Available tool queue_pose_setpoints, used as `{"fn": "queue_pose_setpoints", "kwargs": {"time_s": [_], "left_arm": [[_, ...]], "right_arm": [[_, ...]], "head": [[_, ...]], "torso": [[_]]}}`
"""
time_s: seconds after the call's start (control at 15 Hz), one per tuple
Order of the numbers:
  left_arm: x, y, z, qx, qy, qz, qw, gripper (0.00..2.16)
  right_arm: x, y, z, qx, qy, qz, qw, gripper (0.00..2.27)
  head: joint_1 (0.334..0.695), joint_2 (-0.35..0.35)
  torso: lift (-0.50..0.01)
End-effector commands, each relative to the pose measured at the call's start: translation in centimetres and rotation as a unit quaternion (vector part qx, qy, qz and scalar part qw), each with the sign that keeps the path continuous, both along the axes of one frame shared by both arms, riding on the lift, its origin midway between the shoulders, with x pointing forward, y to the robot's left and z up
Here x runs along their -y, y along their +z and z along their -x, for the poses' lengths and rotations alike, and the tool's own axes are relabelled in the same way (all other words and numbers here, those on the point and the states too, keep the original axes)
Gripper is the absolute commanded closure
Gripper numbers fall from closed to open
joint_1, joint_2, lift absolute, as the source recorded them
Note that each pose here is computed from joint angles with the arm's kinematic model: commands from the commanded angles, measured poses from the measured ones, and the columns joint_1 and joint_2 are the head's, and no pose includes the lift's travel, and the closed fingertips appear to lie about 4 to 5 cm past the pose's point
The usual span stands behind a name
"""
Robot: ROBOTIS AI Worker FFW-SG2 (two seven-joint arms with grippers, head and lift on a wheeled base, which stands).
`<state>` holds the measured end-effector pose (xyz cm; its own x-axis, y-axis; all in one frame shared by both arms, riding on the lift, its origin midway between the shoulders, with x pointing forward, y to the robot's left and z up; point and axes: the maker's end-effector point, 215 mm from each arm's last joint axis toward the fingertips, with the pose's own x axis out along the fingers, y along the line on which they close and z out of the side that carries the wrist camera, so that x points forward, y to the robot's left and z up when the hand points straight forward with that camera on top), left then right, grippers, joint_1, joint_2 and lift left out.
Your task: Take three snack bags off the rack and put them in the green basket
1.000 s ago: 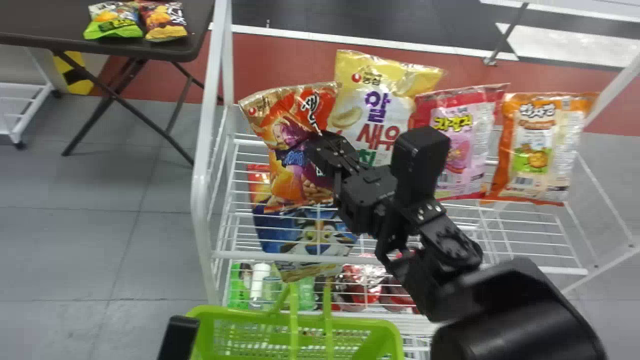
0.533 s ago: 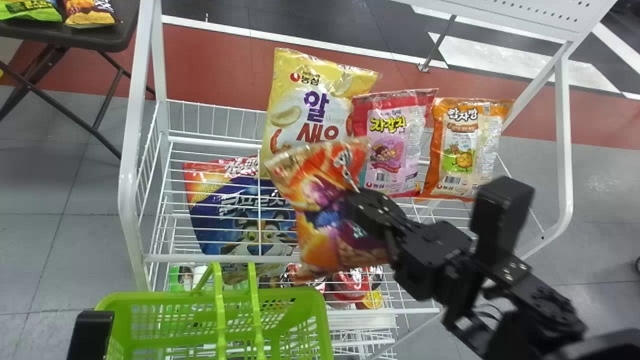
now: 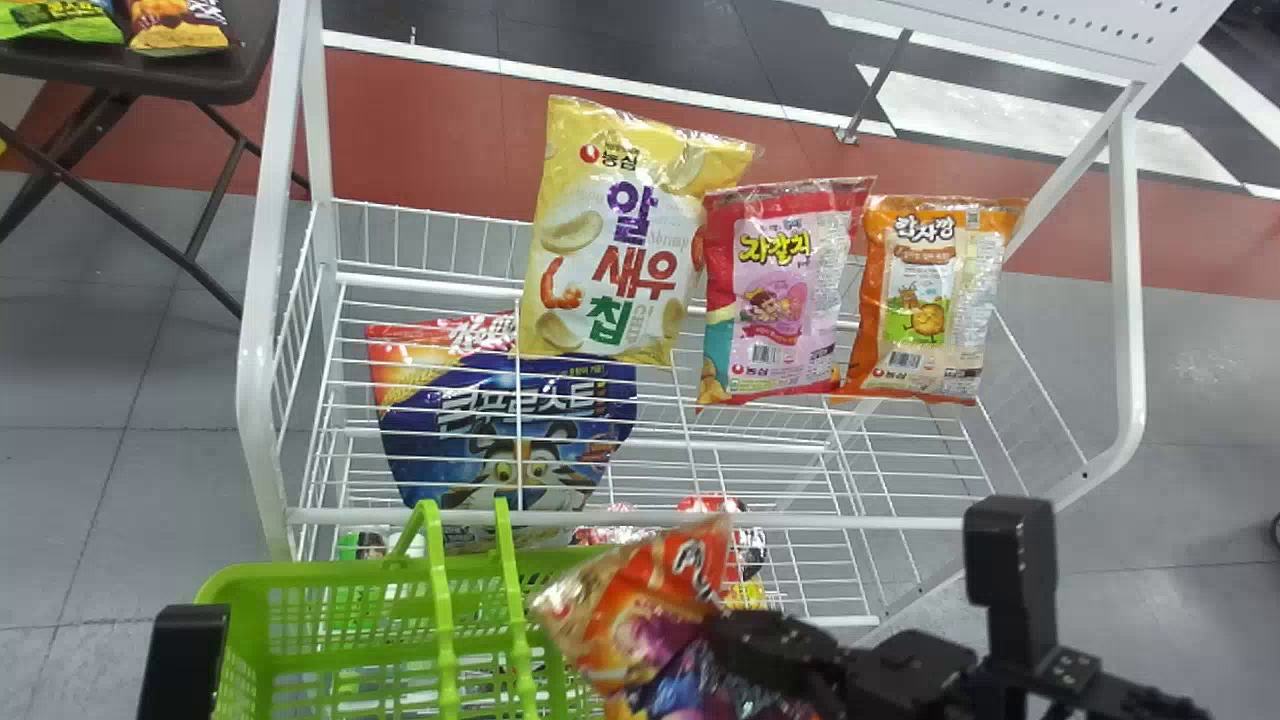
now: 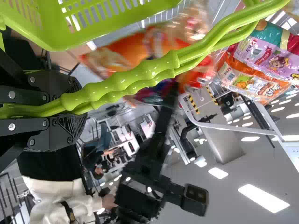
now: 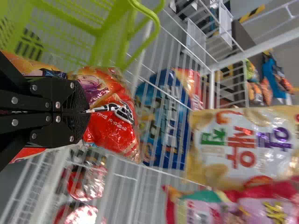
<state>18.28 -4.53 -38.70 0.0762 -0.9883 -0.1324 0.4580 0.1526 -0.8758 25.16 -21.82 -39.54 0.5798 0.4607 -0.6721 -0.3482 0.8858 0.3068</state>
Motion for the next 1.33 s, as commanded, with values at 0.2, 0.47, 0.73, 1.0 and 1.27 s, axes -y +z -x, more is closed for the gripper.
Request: {"fn": "queue_pose_setpoints", "kwargs": {"time_s": [0.2, 0.47, 0.73, 1.0, 1.27], "left_arm": [[0.8, 0.2, 0.4, 0.001, -0.011, 0.002, 0.9999, 1.22], [0.8, 0.4, 1.2, -0.004, -0.02, 0.003, 0.9998, 1.22], [0.7, 0.5, 1.4, -0.004, -0.02, 0.002, 0.9998, 1.22], [0.9, 0.4, 1.5, -0.007, -0.023, 0.0, 0.9997, 1.22], [1.2, 0.5, 2.0, -0.008, -0.028, 0.001, 0.9996, 1.22]], "right_arm": [[-7.0, -2.7, 0.6, -0.015, 0.05, -0.072, 0.996, 2.24], [-11.3, -5.4, -1.5, -0.006, 0.08, -0.091, 0.993, 1.94], [-10.6, -10.9, 0.7, -0.113, 0.084, -0.069, 0.988, 0.0], [-6.7, -6.8, -2.7, -0.02, 0.05, -0.056, 0.997, 0.05], [-3.2, 3.4, -10.3, 0.229, 0.003, -0.043, 0.973, 0.07]], "head": [[0.695, -0.35], [0.695, -0.35], [0.695, -0.35], [0.695, -0.35], [0.695, -0.35]], "torso": [[-0.022], [-0.022], [-0.022], [-0.022], [-0.022]]}}
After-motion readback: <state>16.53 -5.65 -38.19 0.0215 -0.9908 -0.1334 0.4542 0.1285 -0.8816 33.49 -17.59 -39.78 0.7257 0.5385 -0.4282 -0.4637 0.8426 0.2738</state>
